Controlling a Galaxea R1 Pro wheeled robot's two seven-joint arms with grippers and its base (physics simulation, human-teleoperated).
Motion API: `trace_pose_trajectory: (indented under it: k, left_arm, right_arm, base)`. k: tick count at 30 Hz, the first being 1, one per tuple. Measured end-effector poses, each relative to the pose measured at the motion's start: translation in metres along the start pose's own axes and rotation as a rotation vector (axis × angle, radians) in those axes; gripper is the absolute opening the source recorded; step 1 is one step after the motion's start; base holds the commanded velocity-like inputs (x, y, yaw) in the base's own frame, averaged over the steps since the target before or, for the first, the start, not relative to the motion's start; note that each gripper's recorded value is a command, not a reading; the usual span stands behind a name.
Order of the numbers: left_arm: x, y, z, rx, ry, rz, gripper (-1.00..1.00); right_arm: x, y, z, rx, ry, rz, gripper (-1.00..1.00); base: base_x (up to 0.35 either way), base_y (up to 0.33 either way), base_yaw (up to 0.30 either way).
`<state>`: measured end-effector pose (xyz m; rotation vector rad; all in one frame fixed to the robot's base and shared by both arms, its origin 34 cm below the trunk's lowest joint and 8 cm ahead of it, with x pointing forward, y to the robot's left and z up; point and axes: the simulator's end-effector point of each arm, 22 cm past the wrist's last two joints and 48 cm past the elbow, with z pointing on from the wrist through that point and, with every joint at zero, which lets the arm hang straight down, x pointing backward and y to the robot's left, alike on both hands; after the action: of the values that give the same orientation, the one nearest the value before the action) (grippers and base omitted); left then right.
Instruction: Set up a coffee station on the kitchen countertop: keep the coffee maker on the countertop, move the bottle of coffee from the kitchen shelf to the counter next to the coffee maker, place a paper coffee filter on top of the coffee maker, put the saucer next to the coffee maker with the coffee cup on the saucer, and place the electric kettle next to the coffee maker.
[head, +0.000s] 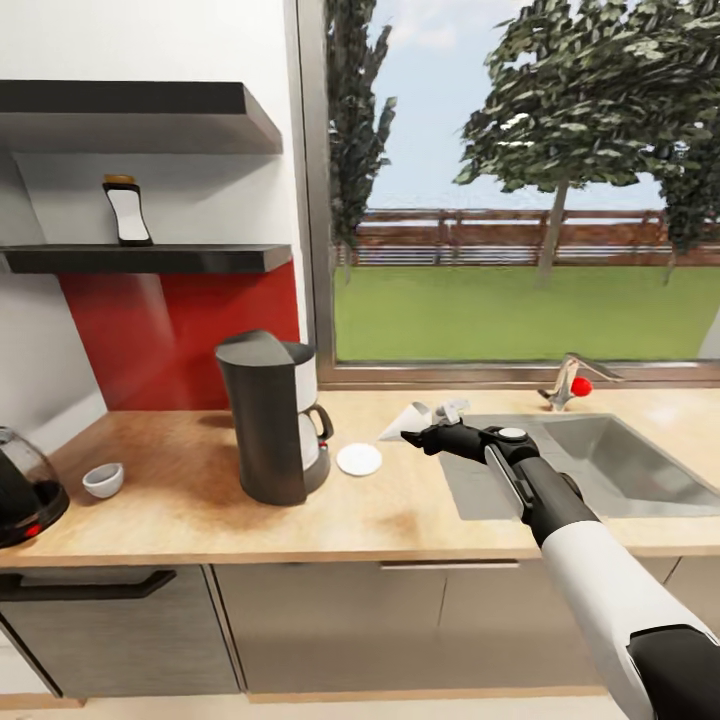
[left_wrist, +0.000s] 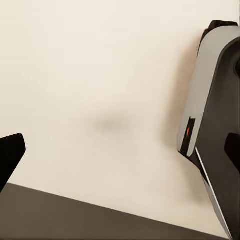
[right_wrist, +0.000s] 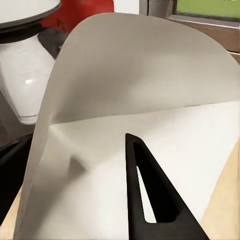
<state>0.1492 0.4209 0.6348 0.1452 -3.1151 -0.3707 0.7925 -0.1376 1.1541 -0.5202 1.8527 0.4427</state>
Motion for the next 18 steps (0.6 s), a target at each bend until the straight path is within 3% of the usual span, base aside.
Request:
trace_pose_trajectory:
  k: [11, 18]
  left_arm:
    - [-0.0002, 0.0001, 0.0, 0.0, -0.001, -0.002, 1.0]
    - [-0.0004, 0.0001, 0.0001, 0.0, -0.001, -0.003, 1.0]
  right_arm:
    - [-0.0005, 0.0008, 0.0002, 0.0, -0.001, 0.0, -1.0]
    - [0.0, 0.0009, 0.0008, -0.001, 0.0, -0.001, -1.0]
  base:
    - [0.225, -0.223, 0.267]
    - [0.121, -0.08, 0.269]
